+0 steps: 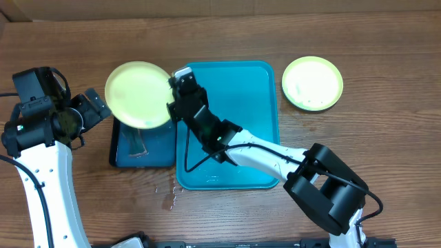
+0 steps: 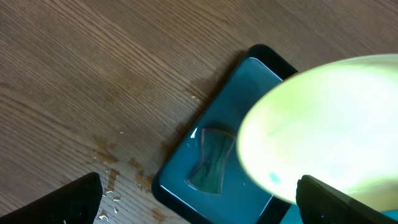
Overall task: Clean dirty plates on tray and stack at the side
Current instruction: 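Carry the yellow plate right over the teal tray toward the plate stack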
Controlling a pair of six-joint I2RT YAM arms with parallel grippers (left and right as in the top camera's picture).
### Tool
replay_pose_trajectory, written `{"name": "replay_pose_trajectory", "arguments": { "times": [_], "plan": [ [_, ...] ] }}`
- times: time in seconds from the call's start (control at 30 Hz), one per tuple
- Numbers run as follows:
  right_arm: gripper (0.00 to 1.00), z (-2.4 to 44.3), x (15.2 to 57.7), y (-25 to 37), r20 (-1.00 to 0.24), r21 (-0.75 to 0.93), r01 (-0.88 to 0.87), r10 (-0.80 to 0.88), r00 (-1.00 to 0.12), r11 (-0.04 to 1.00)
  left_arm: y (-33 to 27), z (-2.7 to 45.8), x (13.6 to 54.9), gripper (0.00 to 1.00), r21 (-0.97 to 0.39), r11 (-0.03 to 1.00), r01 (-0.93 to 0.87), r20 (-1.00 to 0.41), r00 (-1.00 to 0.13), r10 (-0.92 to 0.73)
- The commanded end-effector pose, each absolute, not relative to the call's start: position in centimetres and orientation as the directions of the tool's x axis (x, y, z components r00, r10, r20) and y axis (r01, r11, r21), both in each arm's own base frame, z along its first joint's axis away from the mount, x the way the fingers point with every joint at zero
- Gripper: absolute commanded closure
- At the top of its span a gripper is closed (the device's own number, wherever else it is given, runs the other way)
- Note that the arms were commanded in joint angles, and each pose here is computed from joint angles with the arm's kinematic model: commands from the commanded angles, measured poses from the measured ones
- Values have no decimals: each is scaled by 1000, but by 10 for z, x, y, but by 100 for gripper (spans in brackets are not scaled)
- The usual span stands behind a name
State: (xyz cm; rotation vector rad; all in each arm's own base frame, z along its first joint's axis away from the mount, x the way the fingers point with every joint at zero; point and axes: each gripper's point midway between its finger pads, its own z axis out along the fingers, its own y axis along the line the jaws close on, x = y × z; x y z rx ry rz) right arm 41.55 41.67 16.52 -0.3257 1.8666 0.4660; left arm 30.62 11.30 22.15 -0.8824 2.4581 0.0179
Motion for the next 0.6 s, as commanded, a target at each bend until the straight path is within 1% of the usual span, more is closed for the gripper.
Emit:
{"name": "replay_pose_trajectory", "arguments": {
  "times": [0.0, 0.1, 0.2, 0.37, 0.47, 0.57],
  "plan": [
    [96, 197, 439, 397, -945, 248, -381, 134, -300, 891, 113, 224, 309, 0, -168, 783, -599, -483, -642, -595],
    [96, 208, 453, 377, -922, 327, -327, 224, -315, 887, 113, 224, 309, 0, -168, 783, -599, -483, -642, -595],
    [96, 207, 467, 354, -875, 415, -281, 295, -383, 865, 113, 224, 309, 0, -168, 783, -599, -482, -643, -595],
    [96, 187, 482, 317, -746, 554, -215, 365, -557, 804, 113, 224, 309, 0, -168, 783, -599, -483, -642, -595],
    [96, 170, 489, 288, -638, 632, -179, 375, -672, 754, 113, 224, 309, 0, -168, 783, -599, -482, -643, -595],
    [96, 157, 494, 253, -526, 697, -113, 397, -752, 709, 113, 224, 309, 0, -168, 783, -599, -483, -642, -595]
  ]
}}
